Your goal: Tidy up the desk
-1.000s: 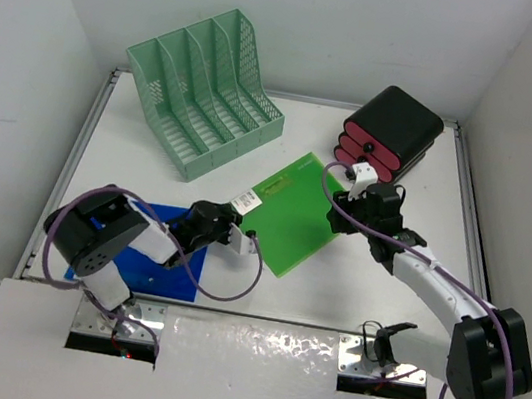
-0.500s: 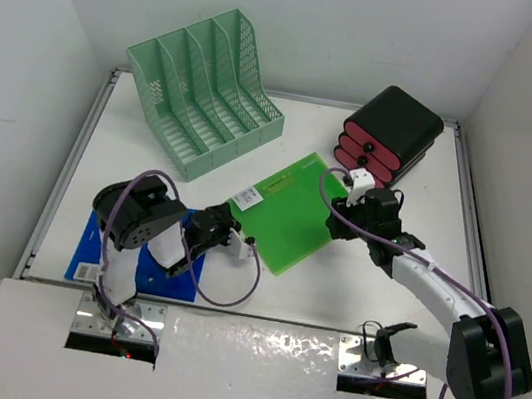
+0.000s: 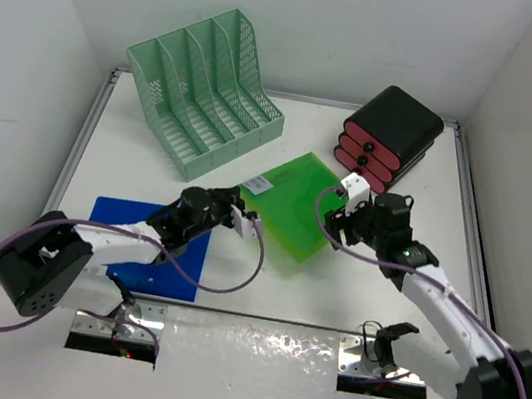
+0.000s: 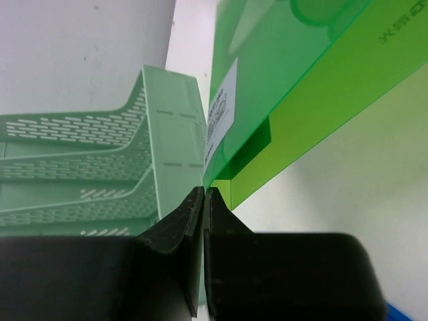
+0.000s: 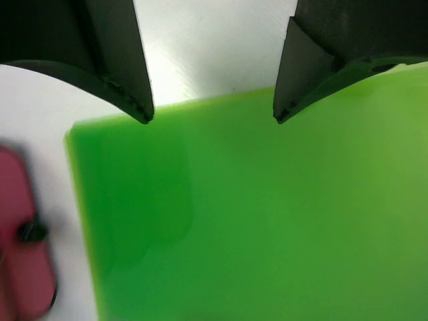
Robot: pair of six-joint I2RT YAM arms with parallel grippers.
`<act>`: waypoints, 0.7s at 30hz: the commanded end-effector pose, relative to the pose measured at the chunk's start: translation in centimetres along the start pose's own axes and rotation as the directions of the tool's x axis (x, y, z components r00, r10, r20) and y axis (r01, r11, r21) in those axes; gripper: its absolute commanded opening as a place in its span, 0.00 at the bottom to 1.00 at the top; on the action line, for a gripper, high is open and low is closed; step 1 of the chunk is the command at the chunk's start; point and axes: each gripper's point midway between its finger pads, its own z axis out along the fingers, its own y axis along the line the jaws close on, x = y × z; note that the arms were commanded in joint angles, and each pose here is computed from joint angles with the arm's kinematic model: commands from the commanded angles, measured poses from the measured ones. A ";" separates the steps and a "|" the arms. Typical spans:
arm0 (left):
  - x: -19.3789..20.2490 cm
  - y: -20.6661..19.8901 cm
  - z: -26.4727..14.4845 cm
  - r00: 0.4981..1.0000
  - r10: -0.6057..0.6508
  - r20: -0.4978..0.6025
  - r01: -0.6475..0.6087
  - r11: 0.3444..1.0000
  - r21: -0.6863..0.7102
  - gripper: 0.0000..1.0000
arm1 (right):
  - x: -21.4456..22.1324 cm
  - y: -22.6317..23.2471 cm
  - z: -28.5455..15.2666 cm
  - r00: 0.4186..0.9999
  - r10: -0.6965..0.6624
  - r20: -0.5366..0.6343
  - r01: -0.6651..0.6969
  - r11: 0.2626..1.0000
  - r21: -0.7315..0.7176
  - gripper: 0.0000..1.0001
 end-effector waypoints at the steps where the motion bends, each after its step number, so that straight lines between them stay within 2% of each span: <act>1: 0.1 -1.3 -0.1 0.990 -0.132 -0.050 0.138 0.980 0.142 0.00 | -3.7 1.7 -1.6 0.958 -0.196 0.212 0.212 0.975 -0.059 0.72; 2: 0.0 -0.2 0.1 0.989 -0.136 -0.055 0.142 0.981 0.129 0.00 | -5.8 1.8 -2.7 0.914 -0.250 0.320 0.272 0.962 -0.024 0.77; 3: 0.5 -0.8 -0.1 0.986 -0.135 -0.092 0.150 0.974 0.169 0.00 | -5.0 2.5 -2.7 0.901 -0.265 0.344 0.296 0.954 -0.041 0.85; 4: 0.5 -0.6 0.1 0.985 -0.135 -0.111 0.155 0.970 0.188 0.00 | -5.5 2.6 -3.1 0.881 -0.285 0.377 0.318 0.948 -0.028 0.88; 5: -0.2 1.7 0.6 0.982 -0.154 -0.112 0.172 0.971 0.169 0.00 | -6.3 2.7 -3.8 0.851 -0.318 0.418 0.351 0.936 -0.003 0.90; 6: 0.0 0.8 0.2 0.975 -0.164 -0.147 0.195 0.953 0.233 0.00 | -6.3 2.8 -4.1 0.843 -0.329 0.425 0.364 0.931 -0.001 0.93; 12: -0.6 6.9 0.4 0.959 -0.205 -0.195 0.243 0.950 0.195 0.00 | -7.6 2.6 -7.0 0.788 -0.446 0.424 0.466 0.883 0.062 0.94; 13: -0.3 8.2 0.7 0.958 -0.199 -0.208 0.236 0.957 0.171 0.00 | -7.1 2.0 -7.3 0.809 -0.446 0.384 0.455 0.888 0.073 0.93; 14: 0.0 8.2 0.9 0.955 -0.195 -0.225 0.237 0.955 0.176 0.00 | -7.9 2.0 -8.2 0.786 -0.475 0.395 0.480 0.872 0.094 0.93; 16: -0.2 9.7 1.3 0.952 -0.201 -0.231 0.242 0.957 0.163 0.00 | -8.2 3.3 -8.6 0.756 -0.487 0.436 0.523 0.851 0.044 0.93; 18: -0.1 9.7 1.6 0.947 -0.203 -0.250 0.252 0.950 0.184 0.00 | -7.4 3.9 -8.2 0.760 -0.488 0.429 0.539 0.842 0.002 0.93; 21: -0.6 11.4 2.2 0.948 -0.207 -0.243 0.251 0.953 0.169 0.00 | -5.0 2.9 -6.1 0.788 -0.507 0.349 0.538 0.843 0.008 0.94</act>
